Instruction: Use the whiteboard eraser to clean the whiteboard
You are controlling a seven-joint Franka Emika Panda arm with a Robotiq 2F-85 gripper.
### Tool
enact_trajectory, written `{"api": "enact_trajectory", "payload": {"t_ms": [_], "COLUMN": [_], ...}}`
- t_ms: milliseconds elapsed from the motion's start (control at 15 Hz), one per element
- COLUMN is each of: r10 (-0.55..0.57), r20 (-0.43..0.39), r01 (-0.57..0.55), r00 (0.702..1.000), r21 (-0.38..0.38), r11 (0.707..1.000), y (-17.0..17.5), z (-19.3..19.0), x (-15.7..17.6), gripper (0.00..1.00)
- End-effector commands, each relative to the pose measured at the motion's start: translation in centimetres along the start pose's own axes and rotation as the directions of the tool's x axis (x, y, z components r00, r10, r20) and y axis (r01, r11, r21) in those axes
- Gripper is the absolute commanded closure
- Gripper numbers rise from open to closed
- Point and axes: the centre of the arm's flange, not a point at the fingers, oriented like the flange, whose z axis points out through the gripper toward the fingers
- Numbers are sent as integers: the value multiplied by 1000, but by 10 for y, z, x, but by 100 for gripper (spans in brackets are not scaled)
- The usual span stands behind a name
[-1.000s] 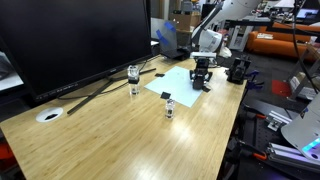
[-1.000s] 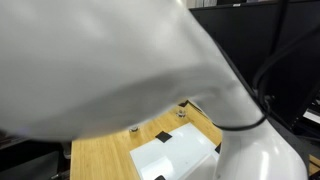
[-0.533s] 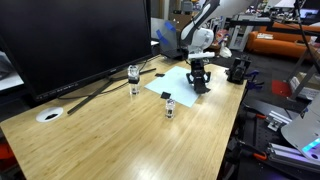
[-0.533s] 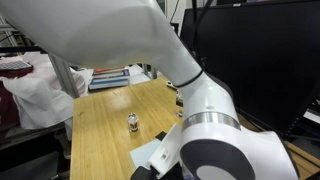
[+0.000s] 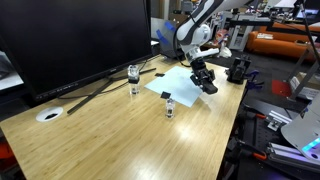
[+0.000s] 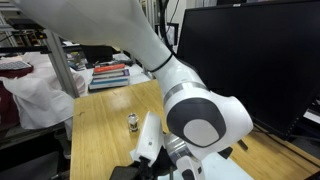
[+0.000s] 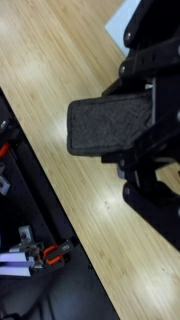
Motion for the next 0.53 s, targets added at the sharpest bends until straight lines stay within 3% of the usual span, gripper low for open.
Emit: {"api": "enact_trajectory", "payload": {"t_ms": [0, 133, 467], "r10": [-121, -154, -72], "r20": [16, -26, -206], "r01": [122, 154, 100], "r00": [992, 988, 976], "r21": [-49, -23, 130], "r11": [991, 988, 986], "y": [-4, -10, -6], "z": [3, 0, -26], "x": [-14, -12, 10], "gripper": [70, 70, 70]}}
